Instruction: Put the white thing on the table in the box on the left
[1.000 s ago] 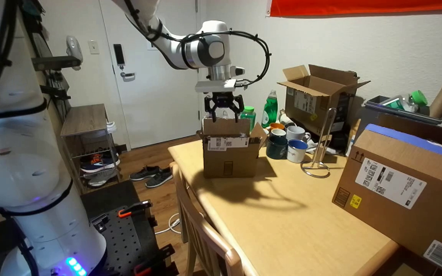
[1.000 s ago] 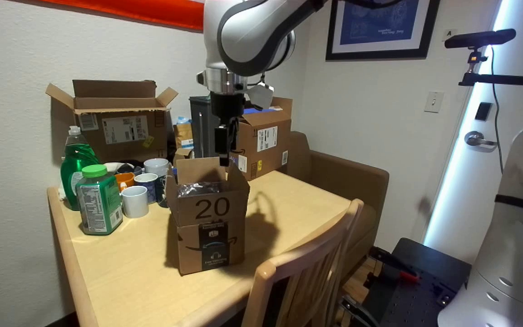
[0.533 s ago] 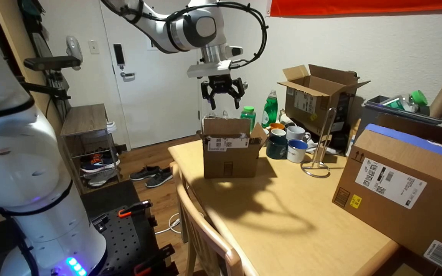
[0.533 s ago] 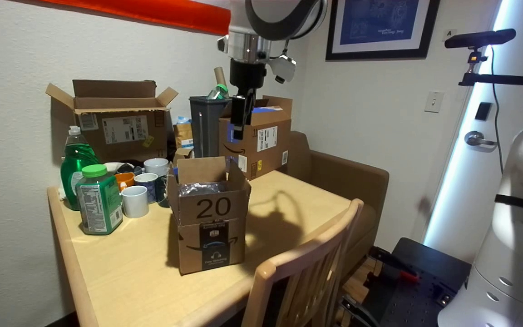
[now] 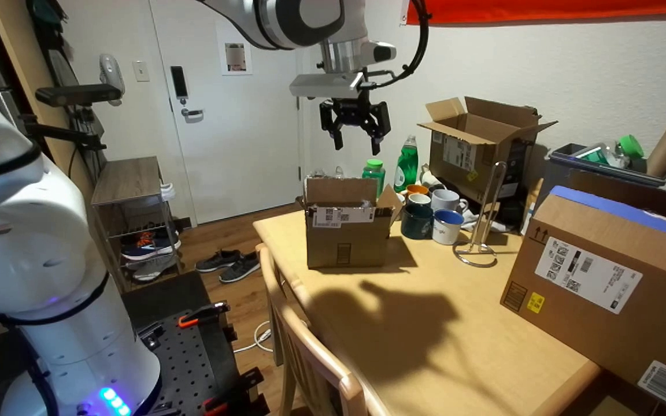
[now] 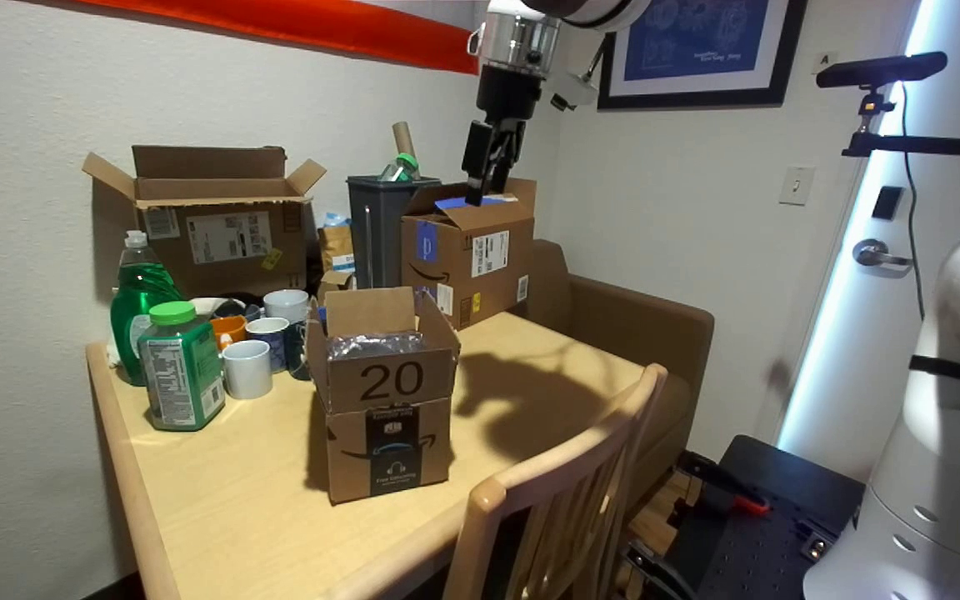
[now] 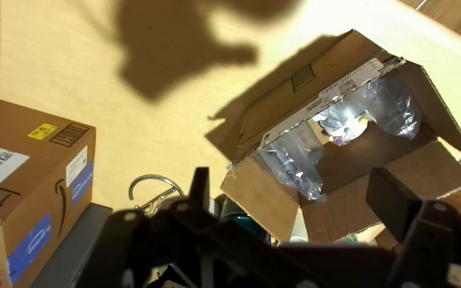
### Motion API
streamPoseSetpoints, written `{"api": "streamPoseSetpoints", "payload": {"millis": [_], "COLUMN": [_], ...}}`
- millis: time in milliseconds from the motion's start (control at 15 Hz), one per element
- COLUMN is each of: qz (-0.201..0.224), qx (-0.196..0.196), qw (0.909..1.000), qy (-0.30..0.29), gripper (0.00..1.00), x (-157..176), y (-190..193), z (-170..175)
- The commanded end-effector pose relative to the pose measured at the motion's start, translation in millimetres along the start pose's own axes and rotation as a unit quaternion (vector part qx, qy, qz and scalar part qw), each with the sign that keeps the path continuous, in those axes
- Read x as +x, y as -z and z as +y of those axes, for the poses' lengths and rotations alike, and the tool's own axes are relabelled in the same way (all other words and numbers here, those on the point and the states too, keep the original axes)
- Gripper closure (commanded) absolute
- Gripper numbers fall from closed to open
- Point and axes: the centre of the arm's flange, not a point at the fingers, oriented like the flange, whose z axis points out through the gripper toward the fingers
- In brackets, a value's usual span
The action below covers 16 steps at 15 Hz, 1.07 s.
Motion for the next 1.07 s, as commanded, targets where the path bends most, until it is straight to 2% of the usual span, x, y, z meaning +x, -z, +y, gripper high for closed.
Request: {"api": "streamPoseSetpoints", "payload": {"millis": [0,400,800,933,1000], "qz": [0.001,0.006,-0.004,0.005,-0.005], "qx": [0.019,0.021,0.018,0.012,0.010], "qw": [0.9993,0.9976,0.9947,0.9942,0.9938], "qy": [-0.031,-0.066,-0.102,-0.107,-0.110], "gripper": [0.00,0.00,0.00,0.00,0.00], "x": [-4,-8,-25,-31,-32], "y": [12,11,-5,-9,-10], "z": [24,55,97,102,94]}}
